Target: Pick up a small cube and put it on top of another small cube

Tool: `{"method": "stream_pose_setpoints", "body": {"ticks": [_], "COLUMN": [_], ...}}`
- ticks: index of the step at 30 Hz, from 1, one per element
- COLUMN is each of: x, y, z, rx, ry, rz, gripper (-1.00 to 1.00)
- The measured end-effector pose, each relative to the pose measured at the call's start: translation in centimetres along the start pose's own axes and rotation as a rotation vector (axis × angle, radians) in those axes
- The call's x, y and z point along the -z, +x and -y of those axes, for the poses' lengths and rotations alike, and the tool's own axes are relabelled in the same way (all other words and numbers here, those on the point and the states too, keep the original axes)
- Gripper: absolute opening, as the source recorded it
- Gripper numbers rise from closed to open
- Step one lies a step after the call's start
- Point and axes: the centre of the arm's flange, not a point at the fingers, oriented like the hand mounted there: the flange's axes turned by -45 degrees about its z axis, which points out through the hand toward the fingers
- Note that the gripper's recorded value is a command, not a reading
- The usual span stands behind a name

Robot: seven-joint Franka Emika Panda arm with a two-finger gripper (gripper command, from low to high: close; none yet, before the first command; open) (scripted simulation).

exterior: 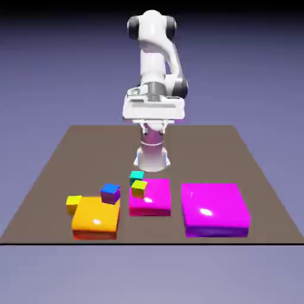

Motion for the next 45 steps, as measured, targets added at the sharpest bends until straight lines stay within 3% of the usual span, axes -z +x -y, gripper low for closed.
{"method": "stream_pose_setpoints", "body": {"ticks": [22,45], "x": [1.1,-7.2], "y": [-3.1,-20.1], "z": [-17.6,-29.4], "rx": [-0.010,-0.016], "ry": [0.021,0.028], "rz": [-0.162,-0.081], "gripper": [0.00,0.00]}}
